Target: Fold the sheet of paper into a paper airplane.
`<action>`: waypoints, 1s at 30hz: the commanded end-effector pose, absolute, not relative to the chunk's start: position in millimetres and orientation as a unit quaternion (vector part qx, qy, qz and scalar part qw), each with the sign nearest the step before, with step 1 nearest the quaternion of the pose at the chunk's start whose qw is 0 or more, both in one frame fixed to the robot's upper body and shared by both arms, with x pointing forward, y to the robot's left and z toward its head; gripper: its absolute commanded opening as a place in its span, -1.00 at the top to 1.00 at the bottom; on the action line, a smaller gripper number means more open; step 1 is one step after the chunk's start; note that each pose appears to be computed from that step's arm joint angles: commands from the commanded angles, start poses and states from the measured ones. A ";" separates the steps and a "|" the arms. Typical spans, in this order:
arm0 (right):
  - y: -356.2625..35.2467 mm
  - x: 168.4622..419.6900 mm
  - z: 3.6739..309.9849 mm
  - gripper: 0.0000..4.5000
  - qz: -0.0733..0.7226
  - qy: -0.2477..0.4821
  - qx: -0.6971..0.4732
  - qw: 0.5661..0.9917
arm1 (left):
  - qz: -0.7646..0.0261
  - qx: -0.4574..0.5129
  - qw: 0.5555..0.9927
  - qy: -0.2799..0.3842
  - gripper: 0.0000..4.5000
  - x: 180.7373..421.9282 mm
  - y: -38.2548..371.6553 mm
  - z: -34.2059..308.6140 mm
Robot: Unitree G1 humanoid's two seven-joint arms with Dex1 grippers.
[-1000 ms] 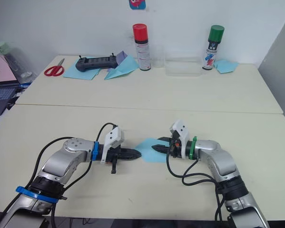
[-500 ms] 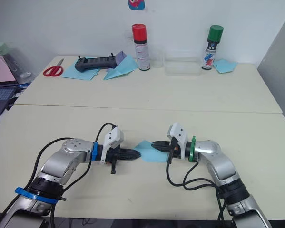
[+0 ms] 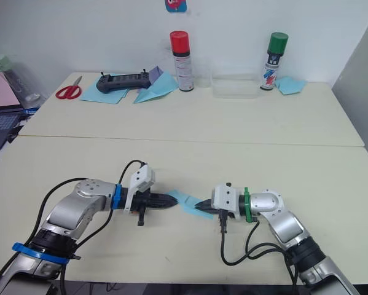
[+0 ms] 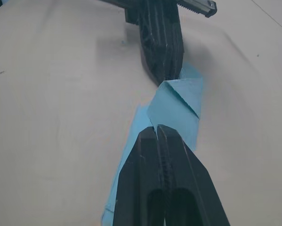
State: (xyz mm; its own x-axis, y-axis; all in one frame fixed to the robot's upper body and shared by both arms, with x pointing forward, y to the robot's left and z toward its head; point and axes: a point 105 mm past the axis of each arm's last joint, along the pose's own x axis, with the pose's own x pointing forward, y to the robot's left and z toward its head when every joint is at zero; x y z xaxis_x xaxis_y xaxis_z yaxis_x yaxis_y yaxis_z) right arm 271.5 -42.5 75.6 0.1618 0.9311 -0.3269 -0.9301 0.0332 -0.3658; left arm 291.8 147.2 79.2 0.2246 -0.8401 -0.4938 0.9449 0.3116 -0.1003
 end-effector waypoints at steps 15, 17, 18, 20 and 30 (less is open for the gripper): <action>-41.1 271.6 72.2 0.99 0.656 -0.015 -0.298 0.693 | -0.597 0.043 0.781 0.180 1.00 306.6 120.6 123.5; -40.7 271.2 72.7 0.99 0.657 -0.017 -0.299 0.691 | -0.601 0.050 0.776 0.185 1.00 305.7 117.2 118.9; -40.1 269.9 72.8 0.99 0.660 -0.021 -0.301 0.688 | -0.603 0.069 0.770 0.193 1.00 303.8 117.8 111.6; -39.5 268.1 72.5 0.99 0.663 -0.024 -0.303 0.684 | -0.605 0.093 0.764 0.204 1.00 301.4 119.6 102.2; -39.1 267.3 72.5 0.82 0.677 -0.012 -0.294 0.675 | -0.585 0.148 0.758 0.247 1.00 312.2 125.8 56.7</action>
State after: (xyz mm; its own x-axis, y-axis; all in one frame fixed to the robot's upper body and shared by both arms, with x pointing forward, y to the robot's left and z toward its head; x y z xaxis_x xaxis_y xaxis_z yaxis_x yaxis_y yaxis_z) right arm 271.7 -43.0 67.3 0.1247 0.9125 -0.3895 -0.9032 -0.0581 -0.4254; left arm 311.8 118.9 78.5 0.1751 -0.8598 -0.4798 0.9740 0.2223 -0.0429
